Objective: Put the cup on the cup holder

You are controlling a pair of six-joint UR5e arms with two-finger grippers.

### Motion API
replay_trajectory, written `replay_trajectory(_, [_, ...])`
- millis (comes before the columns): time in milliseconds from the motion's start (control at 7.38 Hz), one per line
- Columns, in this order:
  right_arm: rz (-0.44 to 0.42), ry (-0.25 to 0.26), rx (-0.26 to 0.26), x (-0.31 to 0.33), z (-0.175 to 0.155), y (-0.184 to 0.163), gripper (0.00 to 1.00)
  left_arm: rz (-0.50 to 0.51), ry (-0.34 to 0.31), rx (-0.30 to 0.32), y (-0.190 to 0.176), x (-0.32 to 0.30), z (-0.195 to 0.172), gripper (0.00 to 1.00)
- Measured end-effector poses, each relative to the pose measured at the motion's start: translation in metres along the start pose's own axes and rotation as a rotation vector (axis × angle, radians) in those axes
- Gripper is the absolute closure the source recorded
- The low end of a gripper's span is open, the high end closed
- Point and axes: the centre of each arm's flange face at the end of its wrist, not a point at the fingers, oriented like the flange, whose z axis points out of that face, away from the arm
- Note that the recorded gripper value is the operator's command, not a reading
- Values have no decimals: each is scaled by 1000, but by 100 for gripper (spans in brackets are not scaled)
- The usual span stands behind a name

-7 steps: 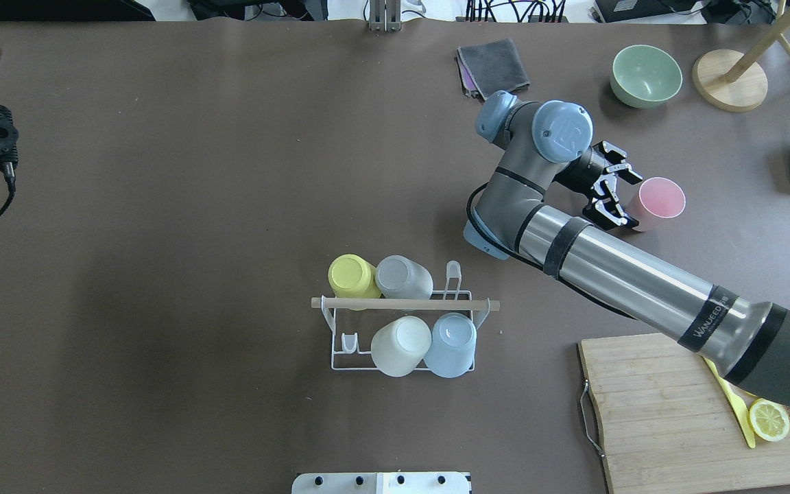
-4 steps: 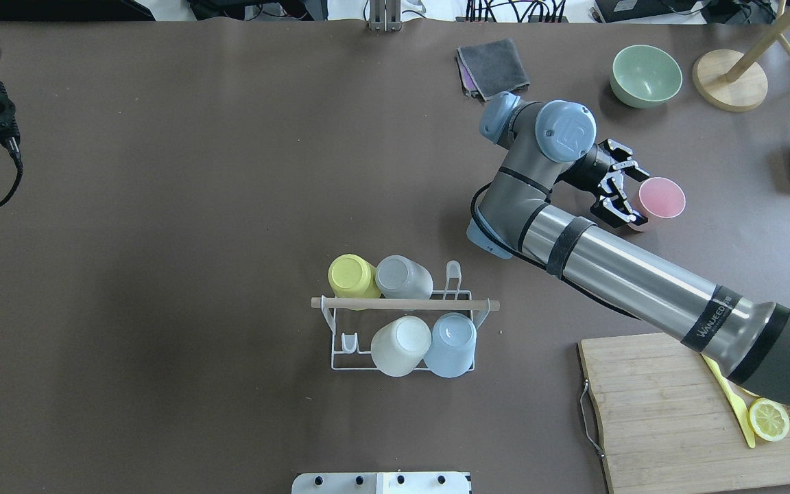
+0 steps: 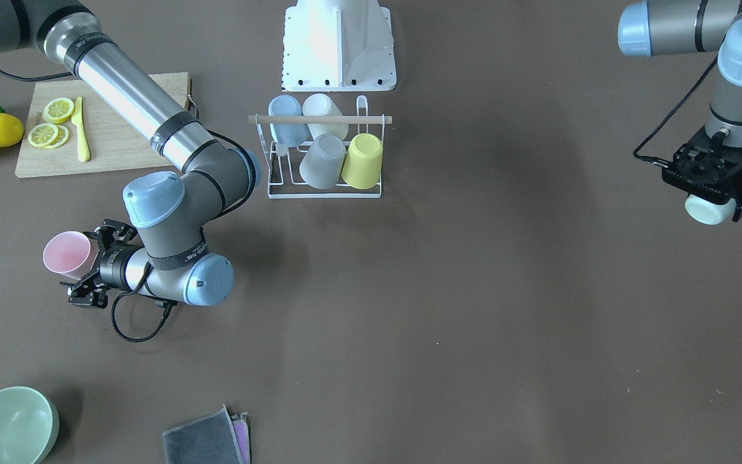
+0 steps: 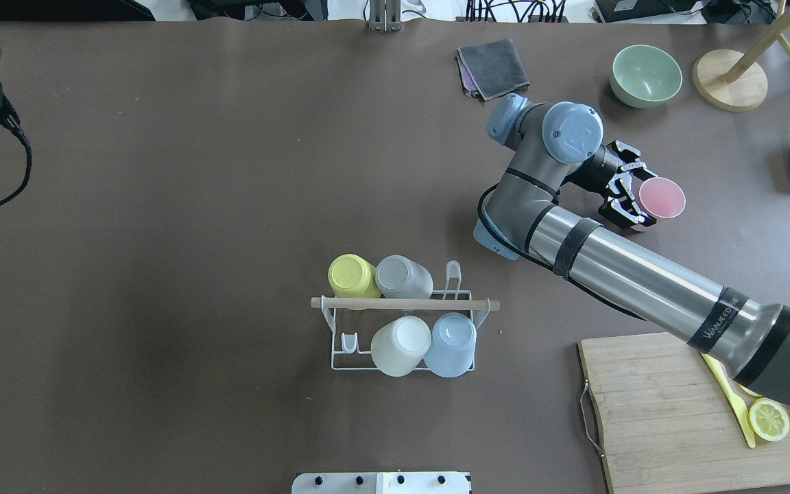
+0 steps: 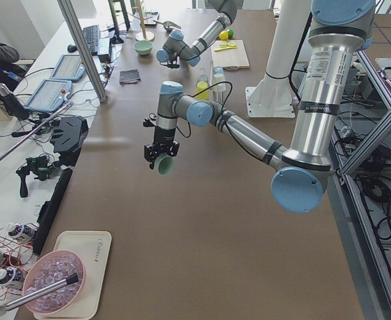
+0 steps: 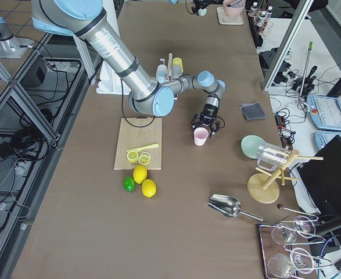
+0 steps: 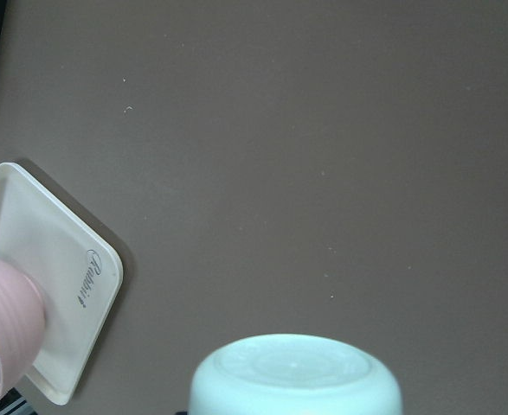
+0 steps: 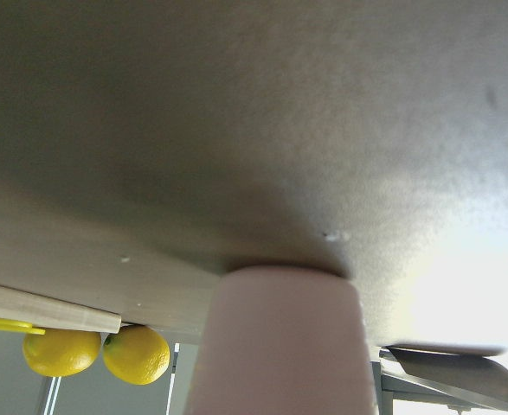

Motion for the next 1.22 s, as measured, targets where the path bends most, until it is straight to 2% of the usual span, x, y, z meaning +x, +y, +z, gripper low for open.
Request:
replay_trajectory(136, [0, -3, -3, 0, 1, 0, 8, -14, 22, 64, -2, -5, -8, 100])
replay_trajectory(271, [0, -5, -6, 0, 2, 1, 23, -39, 58, 118, -3, -8, -16, 100])
replay_trajectory(407, [0, -6, -8, -1, 2, 1, 33, -56, 93, 170, -4, -9, -22, 100])
replay_trajectory(542, [0, -5, -8, -1, 2, 1, 41, -57, 98, 240, -4, -10, -25, 100])
replay_trajectory(678, [0, -4, -7, -1, 2, 2, 43, -56, 89, 325, 0, -10, -22, 100])
replay_trajectory(949, [0, 2, -6, -2, -1, 5, 43, -55, 68, 550, 9, -9, -12, 100])
replay_trajectory(1085, [6, 13, 8, -4, -4, 14, 42, -48, 84, 663, 12, -6, -10, 100])
replay_trajectory(1220, [20, 29, 42, -6, -5, 31, 42, -39, 138, 757, 12, 1, -16, 100])
